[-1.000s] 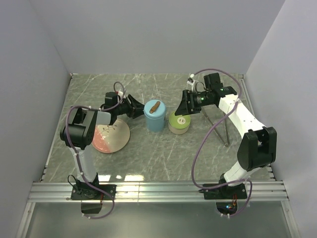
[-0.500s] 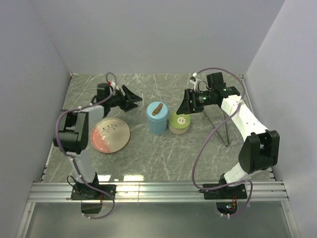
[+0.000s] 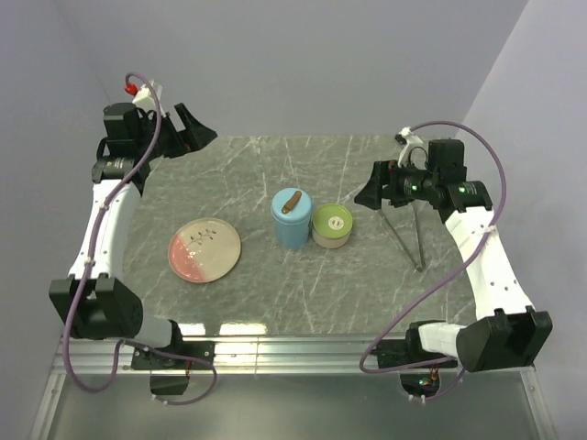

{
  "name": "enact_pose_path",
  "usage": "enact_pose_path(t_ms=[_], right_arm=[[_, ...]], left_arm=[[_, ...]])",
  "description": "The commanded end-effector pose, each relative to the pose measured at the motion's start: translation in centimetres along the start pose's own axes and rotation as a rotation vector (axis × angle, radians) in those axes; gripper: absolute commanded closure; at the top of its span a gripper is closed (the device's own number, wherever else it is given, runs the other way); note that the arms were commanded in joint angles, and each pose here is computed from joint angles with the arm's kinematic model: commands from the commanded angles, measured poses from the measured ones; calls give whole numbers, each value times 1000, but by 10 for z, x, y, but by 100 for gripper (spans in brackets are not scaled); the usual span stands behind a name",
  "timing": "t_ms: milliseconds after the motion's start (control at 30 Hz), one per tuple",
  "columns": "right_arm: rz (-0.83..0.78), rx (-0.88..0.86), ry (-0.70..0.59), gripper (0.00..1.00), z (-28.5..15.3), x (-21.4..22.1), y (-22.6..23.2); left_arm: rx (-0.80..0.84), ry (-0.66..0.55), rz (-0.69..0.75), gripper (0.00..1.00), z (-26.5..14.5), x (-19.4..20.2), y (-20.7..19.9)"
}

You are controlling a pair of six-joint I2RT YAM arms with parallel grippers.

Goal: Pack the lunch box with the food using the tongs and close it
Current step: Move the lunch box

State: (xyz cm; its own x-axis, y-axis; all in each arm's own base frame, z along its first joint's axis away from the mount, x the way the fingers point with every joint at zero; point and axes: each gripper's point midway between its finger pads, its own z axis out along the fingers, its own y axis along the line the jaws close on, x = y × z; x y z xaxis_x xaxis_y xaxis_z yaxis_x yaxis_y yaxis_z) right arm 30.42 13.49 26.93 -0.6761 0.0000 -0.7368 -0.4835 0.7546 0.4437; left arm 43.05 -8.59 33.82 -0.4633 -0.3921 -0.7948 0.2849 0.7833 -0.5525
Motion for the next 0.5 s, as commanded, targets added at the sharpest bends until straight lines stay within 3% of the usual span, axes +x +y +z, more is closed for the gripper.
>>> enact_pose_path(t_ms=[0,267,467], right_arm=[[-32,131,0,0,-8,10,-28],[-19,242,83,0,-9,70,-61],[-13,217,71,0,-10,88,-54]], left_arm=[[-166,83,147,1,-36,16,17],[-202,242,270,1,-74,96,41],[-237,233,329,1,-97,118,46]])
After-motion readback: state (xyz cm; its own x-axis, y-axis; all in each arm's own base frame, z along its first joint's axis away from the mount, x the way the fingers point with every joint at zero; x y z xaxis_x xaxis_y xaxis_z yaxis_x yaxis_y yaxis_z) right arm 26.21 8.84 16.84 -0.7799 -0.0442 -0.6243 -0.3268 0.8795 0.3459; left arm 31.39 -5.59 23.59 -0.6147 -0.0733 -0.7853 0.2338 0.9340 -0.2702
